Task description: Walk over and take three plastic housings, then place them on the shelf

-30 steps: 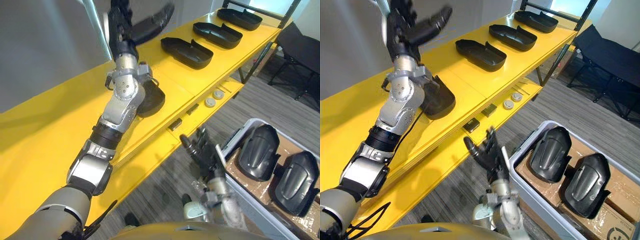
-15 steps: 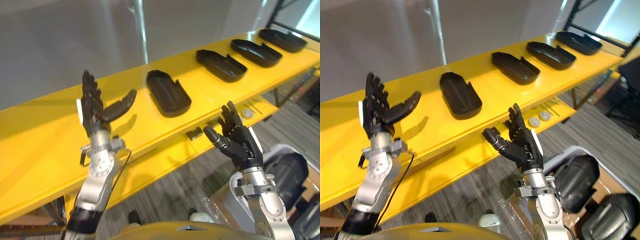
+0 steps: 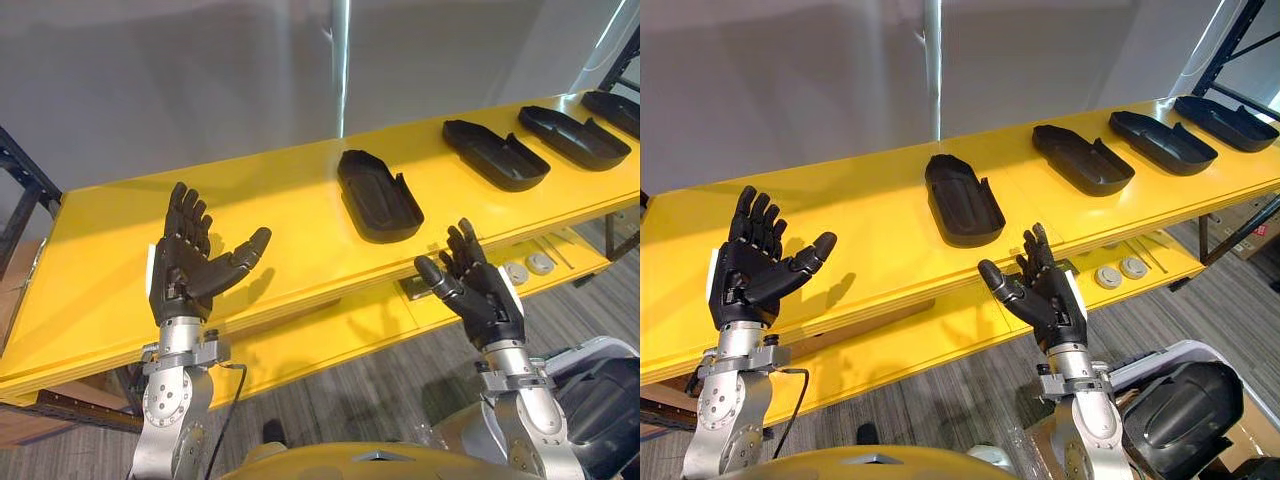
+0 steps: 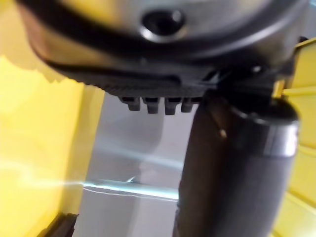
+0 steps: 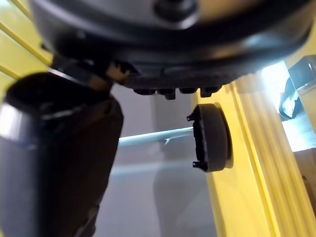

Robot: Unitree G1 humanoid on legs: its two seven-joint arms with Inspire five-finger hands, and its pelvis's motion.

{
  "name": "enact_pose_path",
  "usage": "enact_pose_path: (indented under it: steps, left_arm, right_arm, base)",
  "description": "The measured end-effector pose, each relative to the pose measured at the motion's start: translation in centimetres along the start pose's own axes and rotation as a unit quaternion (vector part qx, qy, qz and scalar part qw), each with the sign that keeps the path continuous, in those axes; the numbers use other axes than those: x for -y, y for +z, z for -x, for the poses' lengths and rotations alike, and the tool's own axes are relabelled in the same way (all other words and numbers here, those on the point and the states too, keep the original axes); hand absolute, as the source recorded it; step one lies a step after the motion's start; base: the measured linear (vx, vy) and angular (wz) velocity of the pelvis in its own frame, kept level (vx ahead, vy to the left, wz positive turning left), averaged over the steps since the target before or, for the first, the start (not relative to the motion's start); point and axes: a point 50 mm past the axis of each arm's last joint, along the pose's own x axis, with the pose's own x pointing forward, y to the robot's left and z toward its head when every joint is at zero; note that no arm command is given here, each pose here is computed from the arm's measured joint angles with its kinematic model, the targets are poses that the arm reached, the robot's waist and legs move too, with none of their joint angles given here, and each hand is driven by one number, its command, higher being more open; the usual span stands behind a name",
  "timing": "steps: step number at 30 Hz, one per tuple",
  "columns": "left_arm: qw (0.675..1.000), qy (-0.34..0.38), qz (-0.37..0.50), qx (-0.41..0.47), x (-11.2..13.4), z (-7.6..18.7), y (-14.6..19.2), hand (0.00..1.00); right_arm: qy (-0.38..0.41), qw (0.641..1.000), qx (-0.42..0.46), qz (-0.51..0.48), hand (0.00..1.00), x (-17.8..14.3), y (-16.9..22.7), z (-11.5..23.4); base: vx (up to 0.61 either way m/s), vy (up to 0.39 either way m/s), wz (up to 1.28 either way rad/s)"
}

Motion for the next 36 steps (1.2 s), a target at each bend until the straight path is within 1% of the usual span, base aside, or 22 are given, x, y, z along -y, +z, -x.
enact_pose_path:
  steps: [4, 12, 17, 20, 26, 30, 36]
  left_arm:
    - [1.0, -0.002, 0.004, -0.001, 0.0, 0.0, 0.0, 1.0]
    - [1.0, 0.002, 0.018, -0.004, -0.1, 0.0, -0.1, 1.0]
    - [1.0, 0.005, 0.019, -0.004, -0.1, 0.0, -0.1, 1.0]
    - [1.0, 0.01, 0.019, -0.006, -0.2, 0.0, -0.2, 1.0]
    - [0.999, 0.027, 0.018, -0.019, -0.5, 0.2, -0.9, 1.0]
    - [0.999, 0.038, 0.022, -0.022, -0.5, 0.3, -1.1, 1.0]
    - [0.998, 0.054, 0.028, -0.023, -0.6, 0.4, -1.2, 1.0]
  right_arm:
    - [0.002, 1.0, -0.02, -0.006, 1.0, -0.2, -1.0, -0.1]
    - [0.051, 0.998, -0.015, -0.014, 1.0, -1.6, -1.2, -1.8]
    - [0.083, 0.996, -0.02, -0.02, 1.0, -2.5, -1.4, -2.0]
    - [0.09, 0.995, -0.025, -0.022, 1.0, -2.7, -1.6, -2.0]
    - [0.083, 0.996, -0.038, -0.02, 1.0, -2.6, -2.1, -2.6]
    - [0.061, 0.997, -0.049, -0.019, 1.0, -2.4, -2.6, -2.7]
    - [0.033, 0.999, -0.042, -0.009, 1.0, -2.2, -2.4, -3.5]
  base:
    - [0.01, -0.004, 0.04]
    - [0.01, -0.005, 0.06]
    - [0.0, 0.0, 0.0]
    - [0.0, 0.0, 0.0]
    - [0.0, 0.0, 0.0]
    - [0.01, -0.006, 0.04]
    - [0.01, -0.006, 0.05]
